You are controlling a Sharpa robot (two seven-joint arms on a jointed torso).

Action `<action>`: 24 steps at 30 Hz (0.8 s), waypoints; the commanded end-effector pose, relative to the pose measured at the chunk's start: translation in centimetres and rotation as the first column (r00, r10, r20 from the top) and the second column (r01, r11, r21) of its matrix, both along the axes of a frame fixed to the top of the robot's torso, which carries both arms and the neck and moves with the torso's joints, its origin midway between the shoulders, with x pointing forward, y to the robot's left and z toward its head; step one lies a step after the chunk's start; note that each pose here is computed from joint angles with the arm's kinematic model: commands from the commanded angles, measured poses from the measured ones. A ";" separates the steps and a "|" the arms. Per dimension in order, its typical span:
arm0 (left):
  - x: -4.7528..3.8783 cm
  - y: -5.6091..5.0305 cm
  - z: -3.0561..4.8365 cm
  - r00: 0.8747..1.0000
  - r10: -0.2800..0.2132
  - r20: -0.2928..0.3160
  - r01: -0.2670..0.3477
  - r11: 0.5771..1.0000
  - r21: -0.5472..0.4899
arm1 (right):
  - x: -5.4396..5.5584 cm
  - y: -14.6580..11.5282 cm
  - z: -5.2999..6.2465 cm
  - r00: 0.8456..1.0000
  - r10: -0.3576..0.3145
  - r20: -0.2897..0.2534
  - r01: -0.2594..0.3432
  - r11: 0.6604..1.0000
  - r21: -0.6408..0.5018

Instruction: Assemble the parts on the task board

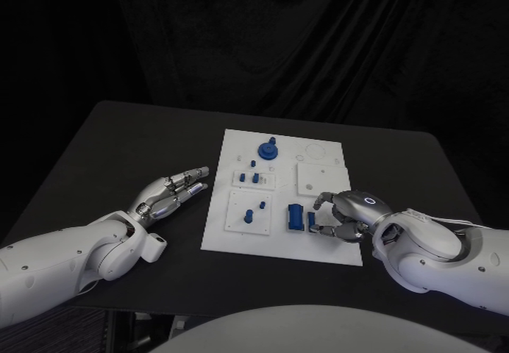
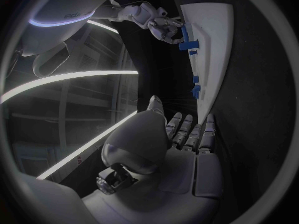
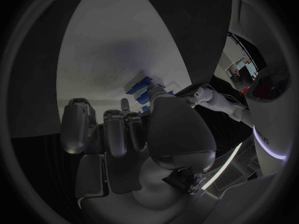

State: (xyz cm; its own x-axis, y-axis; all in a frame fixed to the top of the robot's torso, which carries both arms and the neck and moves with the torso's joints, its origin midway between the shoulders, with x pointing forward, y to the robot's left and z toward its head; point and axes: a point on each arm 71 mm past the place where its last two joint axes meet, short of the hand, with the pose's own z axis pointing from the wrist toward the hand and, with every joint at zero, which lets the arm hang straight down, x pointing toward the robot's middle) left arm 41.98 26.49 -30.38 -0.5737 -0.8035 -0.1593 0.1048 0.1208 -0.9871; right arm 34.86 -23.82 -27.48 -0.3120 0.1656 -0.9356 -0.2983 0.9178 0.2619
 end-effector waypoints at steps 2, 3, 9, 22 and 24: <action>-0.21 -0.2 -0.08 1.000 -0.014 0.005 0.014 1.000 -0.020 | 0.1 -0.1 -0.2 1.000 -0.007 -0.006 0.007 1.000 -0.007; -0.21 -0.2 -0.08 1.000 -0.015 0.005 0.015 1.000 -0.020 | 0.1 -0.1 -0.3 1.000 -0.006 -0.010 0.006 1.000 -0.011; -0.22 -0.3 -0.08 1.000 -0.016 0.004 0.016 1.000 -0.020 | 0.2 0.1 -0.6 1.000 -0.004 -0.029 0.003 1.000 -0.030; -0.30 -0.2 0.16 0.999 -0.001 0.033 0.001 1.000 -0.024 | 0.3 -0.2 0.4 0.998 -0.010 0.066 0.006 0.998 0.055; -0.41 -0.2 0.36 0.999 0.009 0.052 -0.008 1.000 -0.027 | 0.2 -0.4 0.9 0.993 -0.012 0.115 0.001 0.995 0.097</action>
